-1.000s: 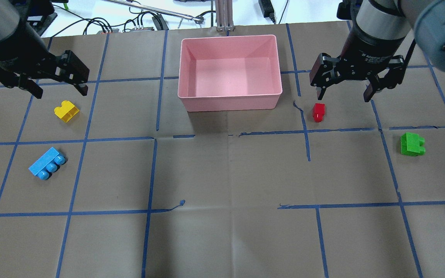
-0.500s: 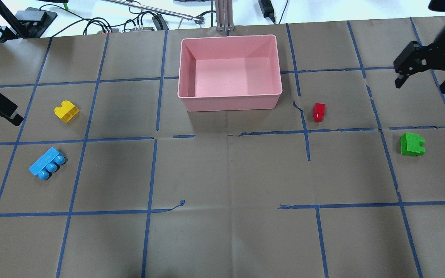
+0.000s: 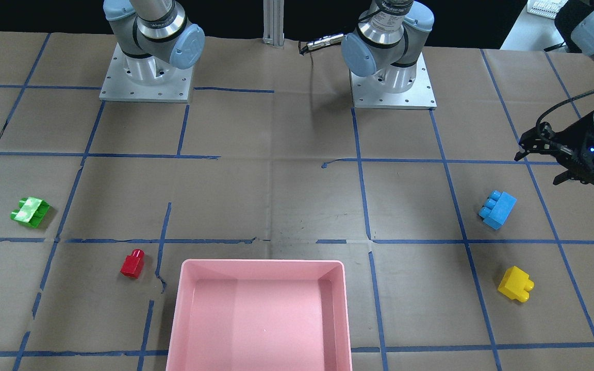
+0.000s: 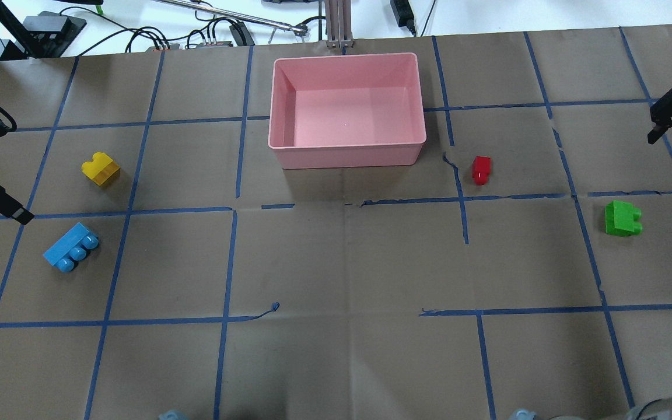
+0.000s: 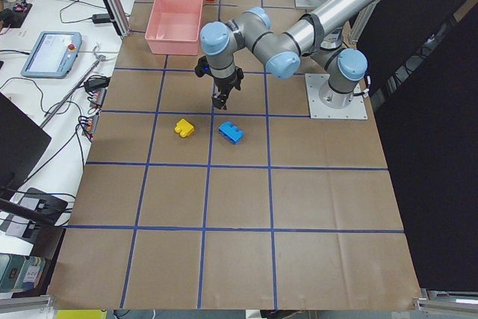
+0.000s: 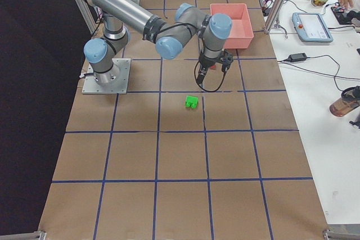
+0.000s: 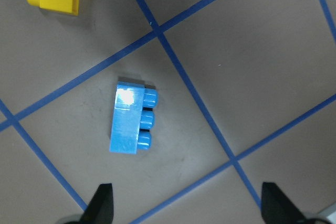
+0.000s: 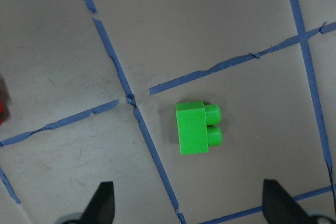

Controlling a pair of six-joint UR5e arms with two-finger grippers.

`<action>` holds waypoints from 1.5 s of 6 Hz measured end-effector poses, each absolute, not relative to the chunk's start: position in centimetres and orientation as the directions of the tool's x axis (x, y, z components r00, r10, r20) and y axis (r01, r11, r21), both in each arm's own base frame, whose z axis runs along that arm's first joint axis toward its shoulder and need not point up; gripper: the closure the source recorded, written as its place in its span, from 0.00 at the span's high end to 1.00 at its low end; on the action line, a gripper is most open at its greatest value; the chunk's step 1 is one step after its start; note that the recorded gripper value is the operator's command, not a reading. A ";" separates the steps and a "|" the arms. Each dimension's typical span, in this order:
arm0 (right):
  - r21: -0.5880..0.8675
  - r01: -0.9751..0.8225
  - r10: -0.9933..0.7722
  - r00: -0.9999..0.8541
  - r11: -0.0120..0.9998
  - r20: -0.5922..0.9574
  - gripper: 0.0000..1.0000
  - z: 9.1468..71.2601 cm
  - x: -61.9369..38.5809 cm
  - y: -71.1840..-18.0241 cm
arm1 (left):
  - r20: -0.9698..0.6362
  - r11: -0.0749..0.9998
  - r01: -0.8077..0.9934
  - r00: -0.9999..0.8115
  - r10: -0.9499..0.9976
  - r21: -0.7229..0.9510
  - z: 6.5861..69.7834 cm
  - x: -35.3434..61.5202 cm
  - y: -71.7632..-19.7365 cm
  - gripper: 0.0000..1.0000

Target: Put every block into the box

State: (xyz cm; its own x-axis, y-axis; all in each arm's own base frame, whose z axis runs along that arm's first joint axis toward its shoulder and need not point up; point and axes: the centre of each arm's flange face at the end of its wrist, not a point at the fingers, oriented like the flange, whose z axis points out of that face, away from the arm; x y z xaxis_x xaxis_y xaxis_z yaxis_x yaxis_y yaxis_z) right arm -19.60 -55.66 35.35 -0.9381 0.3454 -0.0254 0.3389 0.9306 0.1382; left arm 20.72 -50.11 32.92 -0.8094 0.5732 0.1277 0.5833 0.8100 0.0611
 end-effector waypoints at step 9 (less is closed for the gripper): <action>0.167 0.202 0.199 -0.979 0.965 0.036 0.93 18.2 -19.3 -52.8 | 0.020 0.649 0.760 -0.650 0.760 0.017 16.8 19.9 -47.8 0.97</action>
State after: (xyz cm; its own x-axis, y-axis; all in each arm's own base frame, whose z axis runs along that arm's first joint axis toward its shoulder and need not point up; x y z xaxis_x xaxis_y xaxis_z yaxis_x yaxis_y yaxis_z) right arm -19.31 -52.81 18.23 -0.9793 0.1992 0.0360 0.2025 0.9649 0.1673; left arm 19.90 -47.85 16.83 -0.6497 0.7599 0.0201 0.7602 0.6494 0.0175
